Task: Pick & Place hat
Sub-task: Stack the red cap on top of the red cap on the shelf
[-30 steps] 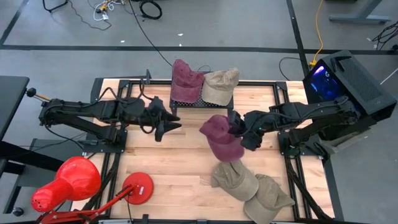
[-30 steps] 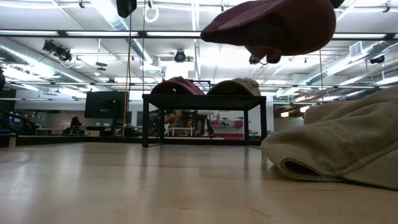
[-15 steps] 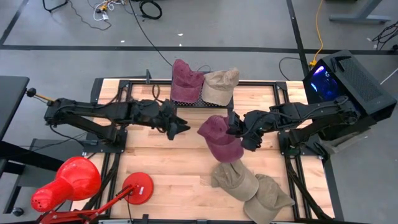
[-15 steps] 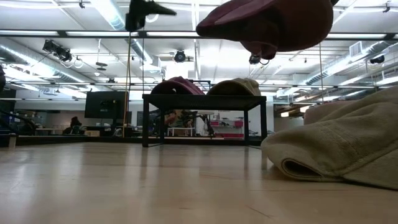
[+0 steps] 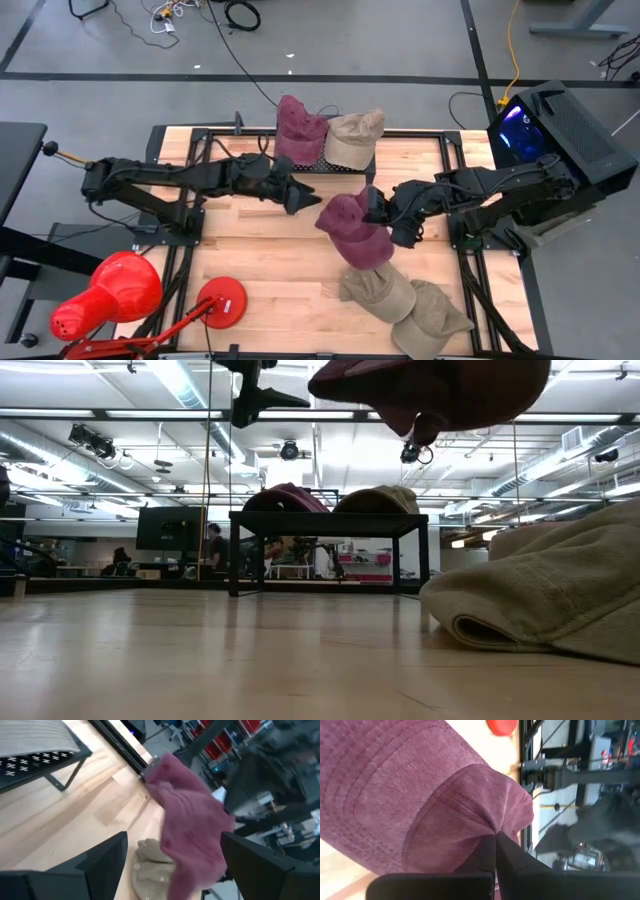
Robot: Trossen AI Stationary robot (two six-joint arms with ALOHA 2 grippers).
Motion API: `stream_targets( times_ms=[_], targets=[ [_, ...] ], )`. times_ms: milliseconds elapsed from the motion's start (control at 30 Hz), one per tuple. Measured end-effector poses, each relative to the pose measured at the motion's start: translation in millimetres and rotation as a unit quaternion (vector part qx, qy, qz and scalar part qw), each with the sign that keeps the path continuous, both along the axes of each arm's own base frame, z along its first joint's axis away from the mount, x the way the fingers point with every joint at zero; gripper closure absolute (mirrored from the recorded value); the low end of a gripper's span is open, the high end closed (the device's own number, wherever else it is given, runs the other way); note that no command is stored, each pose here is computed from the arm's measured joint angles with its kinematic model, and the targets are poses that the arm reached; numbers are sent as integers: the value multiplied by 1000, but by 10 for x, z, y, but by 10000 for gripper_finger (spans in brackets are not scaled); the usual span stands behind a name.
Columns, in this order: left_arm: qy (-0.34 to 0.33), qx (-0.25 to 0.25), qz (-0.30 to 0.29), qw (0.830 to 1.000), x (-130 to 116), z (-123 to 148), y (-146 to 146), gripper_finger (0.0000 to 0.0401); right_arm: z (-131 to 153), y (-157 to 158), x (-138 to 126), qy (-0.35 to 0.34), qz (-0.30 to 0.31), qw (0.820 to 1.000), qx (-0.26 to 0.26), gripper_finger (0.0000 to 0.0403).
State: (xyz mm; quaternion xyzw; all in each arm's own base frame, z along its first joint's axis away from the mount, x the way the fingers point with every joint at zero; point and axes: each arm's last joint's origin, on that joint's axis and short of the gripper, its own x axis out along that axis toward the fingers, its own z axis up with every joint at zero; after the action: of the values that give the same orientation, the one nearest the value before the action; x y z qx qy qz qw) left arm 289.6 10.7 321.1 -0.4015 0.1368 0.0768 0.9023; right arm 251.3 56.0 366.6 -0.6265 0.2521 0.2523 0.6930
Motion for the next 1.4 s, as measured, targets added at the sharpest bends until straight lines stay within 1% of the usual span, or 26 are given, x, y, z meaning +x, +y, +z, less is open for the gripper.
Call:
stream_targets(
  times_ms=[100, 167, 267, 433, 567, 833, 1233, 1400],
  targets=[
    [6, -24, -4, 1000, 26, -34, 36, 74, 12, 46, 1, -8, 13, 1000, -2, 403],
    [10, -50, -16, 999, 53, -65, 50, 74, 24, 75, 4, -16, 22, 1000, -3, 403],
    [20, -73, -32, 997, 104, -129, 49, 74, 56, 121, 19, -37, 30, 999, 2, 403],
    [-6, -103, -58, 993, 208, -147, 37, 74, 94, 182, 31, -61, 43, 997, 4, 403],
    [-35, -112, -61, 991, 268, -130, 41, 74, 96, 209, 24, -63, 54, 997, -2, 403],
    [-52, -114, -61, 990, 277, -100, 51, 76, 99, 233, 19, -65, 59, 996, -2, 403],
    [-46, -127, -82, 987, 278, -104, -33, 101, 124, 237, 35, -80, 59, 995, 1, 403],
    [-46, -126, -83, 987, 278, -104, -47, 129, 123, 237, 35, -80, 59, 995, 2, 403]
  ],
)
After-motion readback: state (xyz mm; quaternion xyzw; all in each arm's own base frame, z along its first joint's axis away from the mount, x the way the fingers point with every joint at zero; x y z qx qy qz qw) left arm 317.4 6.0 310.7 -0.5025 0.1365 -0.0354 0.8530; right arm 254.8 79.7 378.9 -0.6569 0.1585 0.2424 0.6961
